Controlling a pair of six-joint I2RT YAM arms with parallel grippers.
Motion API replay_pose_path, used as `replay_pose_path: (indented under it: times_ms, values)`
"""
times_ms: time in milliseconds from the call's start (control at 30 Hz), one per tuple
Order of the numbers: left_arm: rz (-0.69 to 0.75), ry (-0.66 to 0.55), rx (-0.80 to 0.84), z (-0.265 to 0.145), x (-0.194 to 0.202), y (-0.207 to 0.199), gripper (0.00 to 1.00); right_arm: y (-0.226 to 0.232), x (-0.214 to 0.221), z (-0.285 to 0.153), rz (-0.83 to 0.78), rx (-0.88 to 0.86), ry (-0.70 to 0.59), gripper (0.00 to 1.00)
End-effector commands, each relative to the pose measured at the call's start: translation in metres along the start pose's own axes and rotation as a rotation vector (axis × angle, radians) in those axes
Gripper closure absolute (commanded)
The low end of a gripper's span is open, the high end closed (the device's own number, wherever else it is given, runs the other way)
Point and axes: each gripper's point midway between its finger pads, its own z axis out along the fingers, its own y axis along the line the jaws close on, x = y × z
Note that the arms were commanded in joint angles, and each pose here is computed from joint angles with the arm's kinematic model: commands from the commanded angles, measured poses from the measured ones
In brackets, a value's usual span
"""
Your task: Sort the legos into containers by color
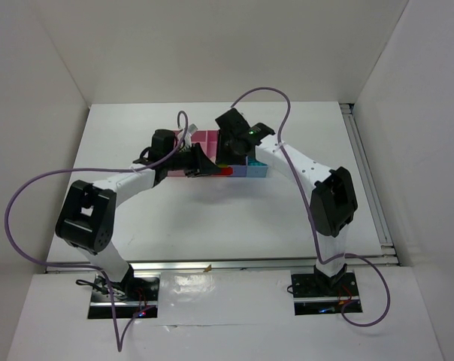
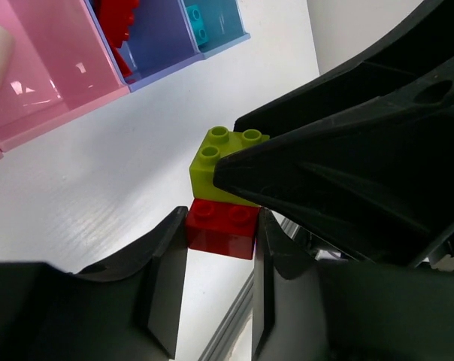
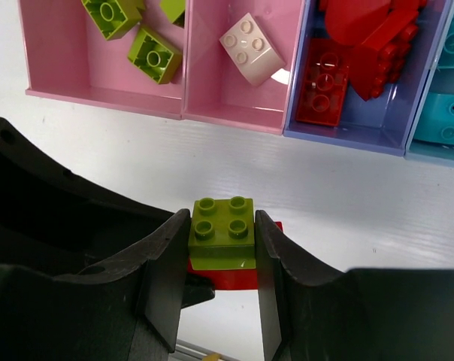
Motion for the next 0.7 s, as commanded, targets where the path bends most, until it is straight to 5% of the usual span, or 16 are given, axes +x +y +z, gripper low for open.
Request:
replay_pose_path:
  times_ms: [0,67,367,667]
  values:
    - [0.088,-0.047,0.046,0.004,-0.02,-0.015,0.92,0.014,-0.012,-0.019,0.01,-0.058,-0.033,0.74]
    - [0.07,-0.025,0.041,0.003,-0.016,-0.015,1.0,0.009,-0.02,-0.02,0.021,-0.049,-0.051,0.74]
    - [0.034,0.021,0.004,-0.007,0.005,0.007,1.0,0.004,-0.073,-0.032,0.052,-0.04,-0.185,0.74]
    - [0.03,0.019,-0.054,-0.018,0.009,0.02,1.0,0.008,-0.081,-0.025,0.036,-0.044,-0.202,0.74]
